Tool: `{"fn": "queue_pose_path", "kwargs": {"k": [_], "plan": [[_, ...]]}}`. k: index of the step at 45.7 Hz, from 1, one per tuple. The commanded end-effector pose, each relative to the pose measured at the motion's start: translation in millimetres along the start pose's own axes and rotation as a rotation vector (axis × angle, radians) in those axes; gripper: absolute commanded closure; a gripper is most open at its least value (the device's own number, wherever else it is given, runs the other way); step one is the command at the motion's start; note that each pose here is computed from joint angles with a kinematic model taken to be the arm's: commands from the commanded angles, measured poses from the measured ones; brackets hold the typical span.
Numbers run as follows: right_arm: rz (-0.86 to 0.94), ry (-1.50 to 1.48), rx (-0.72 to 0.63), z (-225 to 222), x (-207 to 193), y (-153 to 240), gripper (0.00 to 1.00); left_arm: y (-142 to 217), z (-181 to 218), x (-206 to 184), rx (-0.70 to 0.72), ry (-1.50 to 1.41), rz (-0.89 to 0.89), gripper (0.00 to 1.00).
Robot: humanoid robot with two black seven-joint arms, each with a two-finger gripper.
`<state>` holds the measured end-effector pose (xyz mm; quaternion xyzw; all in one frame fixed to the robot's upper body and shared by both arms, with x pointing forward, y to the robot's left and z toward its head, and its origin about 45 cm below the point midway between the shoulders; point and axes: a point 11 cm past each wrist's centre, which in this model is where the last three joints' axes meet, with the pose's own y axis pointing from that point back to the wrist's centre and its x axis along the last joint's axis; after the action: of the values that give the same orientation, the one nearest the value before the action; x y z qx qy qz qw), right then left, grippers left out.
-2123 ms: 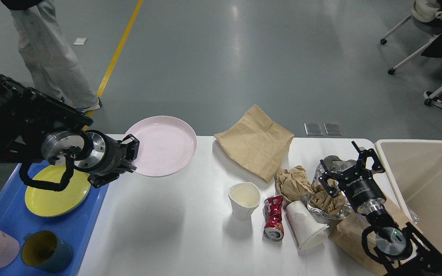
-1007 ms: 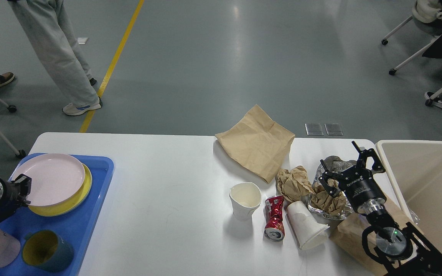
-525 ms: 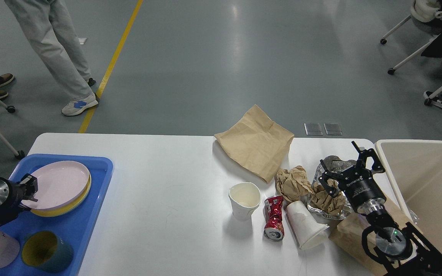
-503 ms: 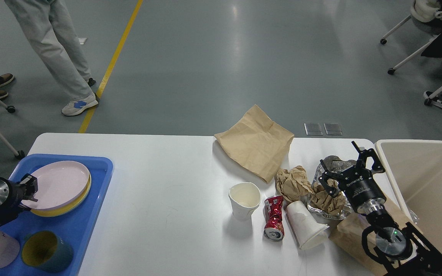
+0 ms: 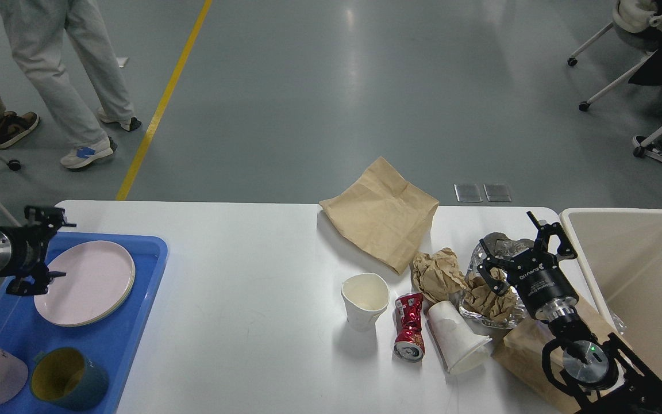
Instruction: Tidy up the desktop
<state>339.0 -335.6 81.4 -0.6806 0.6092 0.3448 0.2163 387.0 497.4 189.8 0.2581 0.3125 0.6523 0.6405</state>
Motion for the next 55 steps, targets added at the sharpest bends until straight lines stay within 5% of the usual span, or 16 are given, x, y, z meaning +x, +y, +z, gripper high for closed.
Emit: {"fn": "queue_pose_path", "kwargs": {"k": [1, 16, 24, 34, 55], "plan": [[0.000, 0.001, 0.000, -0.4, 0.2, 0.1, 0.00, 3.1, 31.4, -13.6, -0.232, 0.296, -0.133, 0.04], [0.000, 0.001, 0.000, -0.4, 0.2, 0.1, 0.00, -9.2, 29.9, -67.2, -0.604, 0.881, -0.543, 0.04], [0.000, 0.000, 0.000, 0.2, -0.1, 0.0, 0.00, -19.0, -2.4, -74.8, -0.798, 1.057, -0.475, 0.04], [0.000, 0.000, 0.000, 0.2, -0.1, 0.0, 0.00, -34.2, -25.9, -112.7, -0.762, 1.043, -0.509, 0.04], [0.000, 0.001, 0.000, -0.4, 0.2, 0.1, 0.00, -30.5, -26.1, -105.9, -0.812, 1.048, -0.535, 0.04]]}}
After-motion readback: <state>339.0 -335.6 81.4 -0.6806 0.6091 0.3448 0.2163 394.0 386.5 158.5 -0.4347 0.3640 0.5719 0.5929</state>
